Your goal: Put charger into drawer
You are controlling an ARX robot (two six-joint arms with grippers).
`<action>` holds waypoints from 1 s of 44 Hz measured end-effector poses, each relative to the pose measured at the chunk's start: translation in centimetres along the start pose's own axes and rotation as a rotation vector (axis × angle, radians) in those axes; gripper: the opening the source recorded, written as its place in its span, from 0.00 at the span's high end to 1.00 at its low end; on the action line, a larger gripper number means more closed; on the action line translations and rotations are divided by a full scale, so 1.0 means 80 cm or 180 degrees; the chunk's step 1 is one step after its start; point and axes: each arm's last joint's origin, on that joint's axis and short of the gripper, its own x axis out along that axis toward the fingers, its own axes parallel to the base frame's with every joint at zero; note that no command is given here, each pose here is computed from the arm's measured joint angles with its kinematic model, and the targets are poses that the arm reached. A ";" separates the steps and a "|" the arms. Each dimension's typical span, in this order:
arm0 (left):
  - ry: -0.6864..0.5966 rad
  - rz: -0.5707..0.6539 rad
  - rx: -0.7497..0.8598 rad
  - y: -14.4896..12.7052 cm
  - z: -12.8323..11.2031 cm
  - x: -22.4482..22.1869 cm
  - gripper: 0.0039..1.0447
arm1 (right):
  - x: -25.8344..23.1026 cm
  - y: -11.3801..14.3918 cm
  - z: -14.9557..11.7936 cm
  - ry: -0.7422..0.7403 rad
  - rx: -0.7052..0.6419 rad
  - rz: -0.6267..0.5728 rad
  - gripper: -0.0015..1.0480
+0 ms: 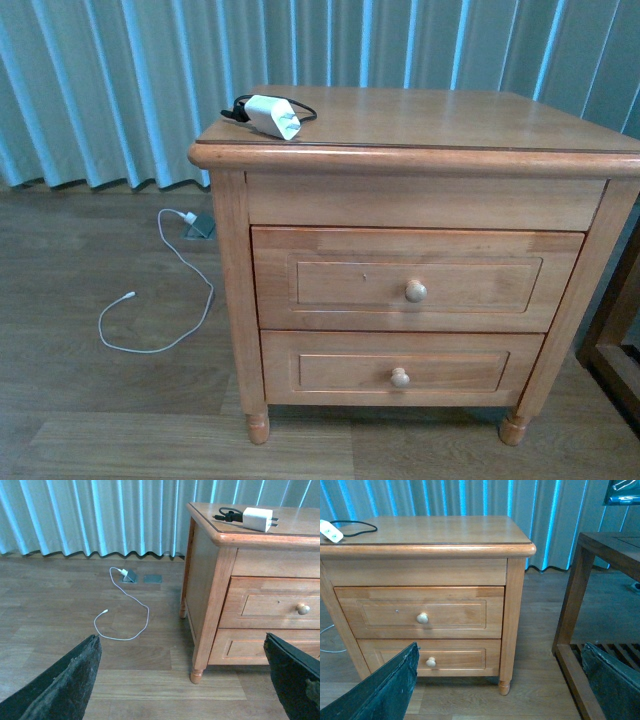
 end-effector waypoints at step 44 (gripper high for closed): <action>0.0000 0.0000 0.0000 0.000 0.000 0.000 0.06 | 0.108 0.035 0.012 0.0699 -0.0156 0.0943 0.08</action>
